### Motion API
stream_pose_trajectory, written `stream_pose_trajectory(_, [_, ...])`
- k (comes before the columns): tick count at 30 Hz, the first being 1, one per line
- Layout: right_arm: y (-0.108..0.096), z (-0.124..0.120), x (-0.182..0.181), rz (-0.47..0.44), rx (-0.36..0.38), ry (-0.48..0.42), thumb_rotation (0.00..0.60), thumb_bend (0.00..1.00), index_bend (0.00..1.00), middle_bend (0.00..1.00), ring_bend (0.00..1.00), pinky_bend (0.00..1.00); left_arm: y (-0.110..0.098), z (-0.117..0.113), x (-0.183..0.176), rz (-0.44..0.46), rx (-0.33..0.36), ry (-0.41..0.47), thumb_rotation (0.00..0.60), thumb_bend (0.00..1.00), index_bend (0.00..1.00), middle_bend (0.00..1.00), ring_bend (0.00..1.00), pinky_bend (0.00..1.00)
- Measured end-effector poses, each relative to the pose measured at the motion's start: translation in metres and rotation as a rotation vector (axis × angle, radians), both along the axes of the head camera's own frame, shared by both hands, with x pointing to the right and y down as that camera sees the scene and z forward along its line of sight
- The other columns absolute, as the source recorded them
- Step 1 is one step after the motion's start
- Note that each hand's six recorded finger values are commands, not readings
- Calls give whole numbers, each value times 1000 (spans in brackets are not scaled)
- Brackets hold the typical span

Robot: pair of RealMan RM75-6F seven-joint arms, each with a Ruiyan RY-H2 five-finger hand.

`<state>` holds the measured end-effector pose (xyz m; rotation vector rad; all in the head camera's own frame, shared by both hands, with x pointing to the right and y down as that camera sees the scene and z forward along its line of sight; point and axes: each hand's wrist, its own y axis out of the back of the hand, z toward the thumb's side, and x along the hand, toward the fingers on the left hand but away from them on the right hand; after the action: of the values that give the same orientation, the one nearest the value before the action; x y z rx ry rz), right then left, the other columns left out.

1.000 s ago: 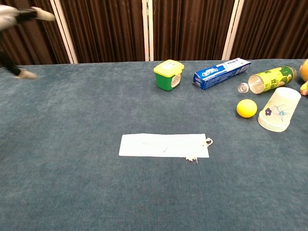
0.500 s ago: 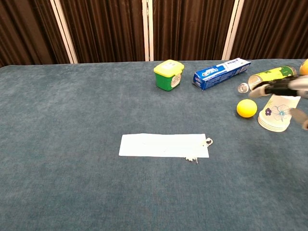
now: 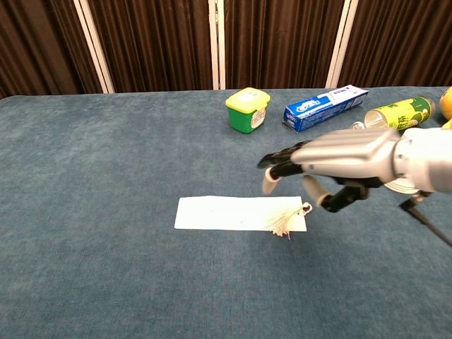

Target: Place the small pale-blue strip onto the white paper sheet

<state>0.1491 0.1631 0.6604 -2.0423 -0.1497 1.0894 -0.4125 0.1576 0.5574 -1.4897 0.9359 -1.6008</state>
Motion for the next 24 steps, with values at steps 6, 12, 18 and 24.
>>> stream_pose_trajectory(6, [1,18,-30,-15,-4,4,600,1000,284,0,0,0,-3,5,0,8,-13,0,600,0,0,0,0,0])
stream_pose_trajectory(12, [-1,26,-53,-32,19,14,600,1000,296,0,0,0,-2,8,-1,8,-28,2,600,0,0,0,0,0])
stream_pose_trajectory(18, [2,35,-61,-30,31,41,600,1000,303,0,0,0,-3,8,-2,5,-33,7,600,0,0,0,0,0])
stream_pose_trajectory(24, [6,42,-59,-41,53,71,600,1000,303,0,0,0,-3,9,-2,8,-39,11,600,0,0,0,0,0])
